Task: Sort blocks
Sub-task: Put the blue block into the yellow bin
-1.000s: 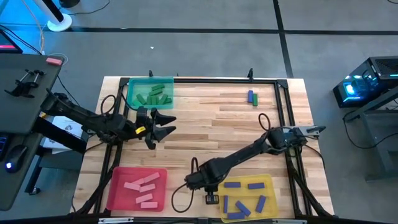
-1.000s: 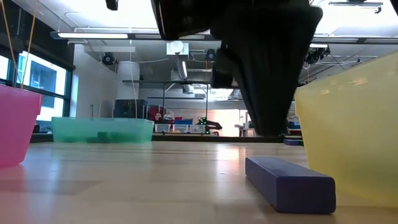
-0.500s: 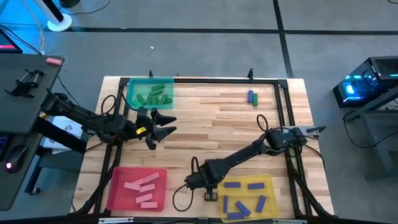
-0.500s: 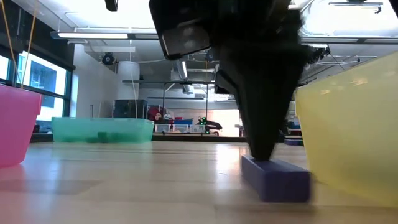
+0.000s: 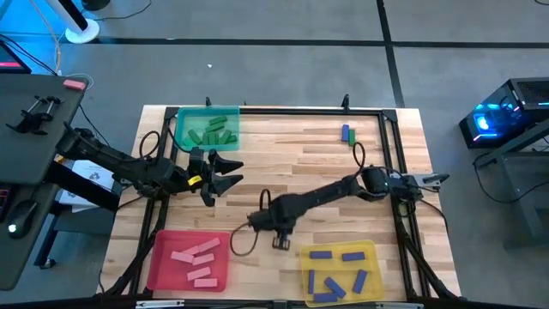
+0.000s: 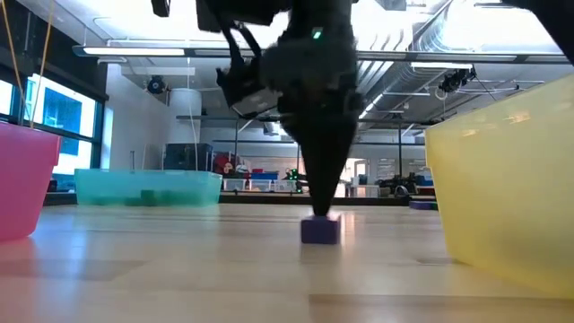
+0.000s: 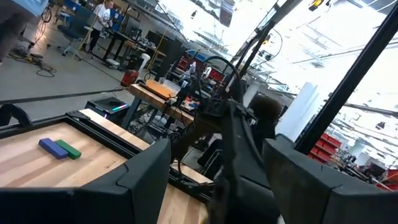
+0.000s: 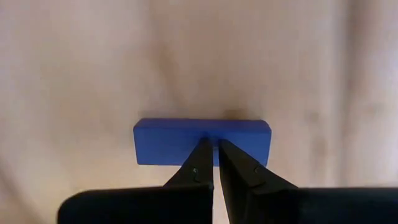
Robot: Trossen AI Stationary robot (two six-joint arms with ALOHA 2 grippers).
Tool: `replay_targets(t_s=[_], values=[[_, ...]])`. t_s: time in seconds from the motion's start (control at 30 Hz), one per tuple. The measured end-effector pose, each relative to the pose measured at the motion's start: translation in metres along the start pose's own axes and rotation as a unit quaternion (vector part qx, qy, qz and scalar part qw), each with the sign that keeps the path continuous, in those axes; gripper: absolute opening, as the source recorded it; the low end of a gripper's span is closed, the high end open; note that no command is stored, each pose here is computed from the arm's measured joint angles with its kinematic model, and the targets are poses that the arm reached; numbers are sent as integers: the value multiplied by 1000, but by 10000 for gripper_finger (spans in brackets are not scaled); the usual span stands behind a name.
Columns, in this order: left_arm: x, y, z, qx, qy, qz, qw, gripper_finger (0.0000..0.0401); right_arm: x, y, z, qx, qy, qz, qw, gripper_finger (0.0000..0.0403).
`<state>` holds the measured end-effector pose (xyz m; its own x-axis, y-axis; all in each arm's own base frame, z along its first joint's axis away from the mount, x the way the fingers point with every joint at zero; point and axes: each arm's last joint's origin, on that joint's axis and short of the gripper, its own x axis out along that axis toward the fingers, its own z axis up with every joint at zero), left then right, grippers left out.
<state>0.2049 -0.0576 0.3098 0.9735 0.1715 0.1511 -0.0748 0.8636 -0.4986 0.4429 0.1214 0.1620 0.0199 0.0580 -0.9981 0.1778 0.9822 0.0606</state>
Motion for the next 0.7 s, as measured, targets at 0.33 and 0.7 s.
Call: replay_targets(t_s=[0.33, 0.7], values=[[0, 0, 0, 0, 0, 0, 1000, 238, -4, -64, 23, 76, -11, -36, 996, 0], [0, 0, 0, -13, 2, -4, 1000, 238, -7, -103, 42, 410, -41, 12, 911, 0]])
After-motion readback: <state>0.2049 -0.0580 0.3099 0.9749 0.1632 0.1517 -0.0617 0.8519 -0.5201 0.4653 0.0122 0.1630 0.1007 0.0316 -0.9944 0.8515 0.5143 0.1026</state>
